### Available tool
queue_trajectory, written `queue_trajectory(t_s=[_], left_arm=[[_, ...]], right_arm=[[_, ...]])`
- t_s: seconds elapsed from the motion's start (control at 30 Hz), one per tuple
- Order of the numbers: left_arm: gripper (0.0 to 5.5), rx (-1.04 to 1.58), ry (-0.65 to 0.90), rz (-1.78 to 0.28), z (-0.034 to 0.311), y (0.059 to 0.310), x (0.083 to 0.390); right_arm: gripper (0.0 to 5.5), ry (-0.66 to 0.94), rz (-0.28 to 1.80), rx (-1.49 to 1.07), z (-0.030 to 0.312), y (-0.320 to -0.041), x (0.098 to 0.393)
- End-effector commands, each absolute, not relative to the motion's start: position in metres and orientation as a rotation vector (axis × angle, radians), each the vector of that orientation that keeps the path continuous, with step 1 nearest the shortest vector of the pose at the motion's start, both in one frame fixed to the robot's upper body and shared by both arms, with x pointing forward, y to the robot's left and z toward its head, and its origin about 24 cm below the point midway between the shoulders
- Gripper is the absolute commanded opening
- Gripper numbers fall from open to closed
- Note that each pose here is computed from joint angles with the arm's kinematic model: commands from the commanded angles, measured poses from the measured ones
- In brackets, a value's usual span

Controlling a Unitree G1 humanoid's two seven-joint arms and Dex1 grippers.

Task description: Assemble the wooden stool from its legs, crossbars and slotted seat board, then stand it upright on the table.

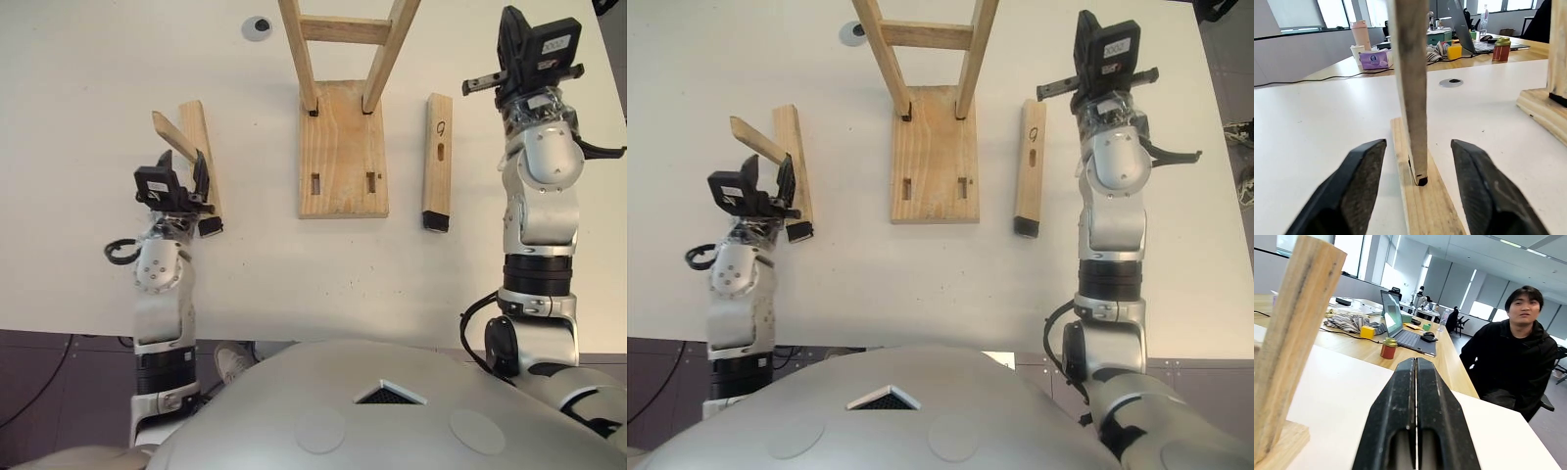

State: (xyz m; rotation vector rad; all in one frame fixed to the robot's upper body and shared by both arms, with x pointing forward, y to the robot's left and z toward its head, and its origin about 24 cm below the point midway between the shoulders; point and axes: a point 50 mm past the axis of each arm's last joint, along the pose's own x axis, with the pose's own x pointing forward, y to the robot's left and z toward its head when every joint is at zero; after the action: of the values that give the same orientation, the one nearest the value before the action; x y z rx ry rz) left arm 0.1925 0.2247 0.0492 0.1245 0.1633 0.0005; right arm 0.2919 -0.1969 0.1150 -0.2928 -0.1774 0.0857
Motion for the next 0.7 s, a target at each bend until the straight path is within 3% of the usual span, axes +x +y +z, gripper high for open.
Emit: queue_trajectory(t_s=[0.03,0.17,0.5,0.63,0.7], left_arm=[[3.13,0.142,0.331,-0.082,0.063,0.225,0.186],[3.62,0.138,0.436,-0.078,0.064,0.227,0.185],[3.62,-0.019,0.716,-0.055,0.024,0.24,0.168],[3.62,-0.012,0.764,-0.026,0.011,0.246,0.163],[3.35,0.005,0.749,-0.029,0.008,0.249,0.165]], right_arm=[[0.0,-0.164,0.019,-0.271,0.111,-0.203,0.28],[0.0,-0.148,-0.027,-0.261,0.106,-0.205,0.272],[0.0,-0.132,-0.048,-0.258,0.102,-0.206,0.27],[0.0,-0.121,-0.043,-0.259,0.098,-0.204,0.266],[0.0,-0.116,-0.041,-0.258,0.095,-0.202,0.264]])
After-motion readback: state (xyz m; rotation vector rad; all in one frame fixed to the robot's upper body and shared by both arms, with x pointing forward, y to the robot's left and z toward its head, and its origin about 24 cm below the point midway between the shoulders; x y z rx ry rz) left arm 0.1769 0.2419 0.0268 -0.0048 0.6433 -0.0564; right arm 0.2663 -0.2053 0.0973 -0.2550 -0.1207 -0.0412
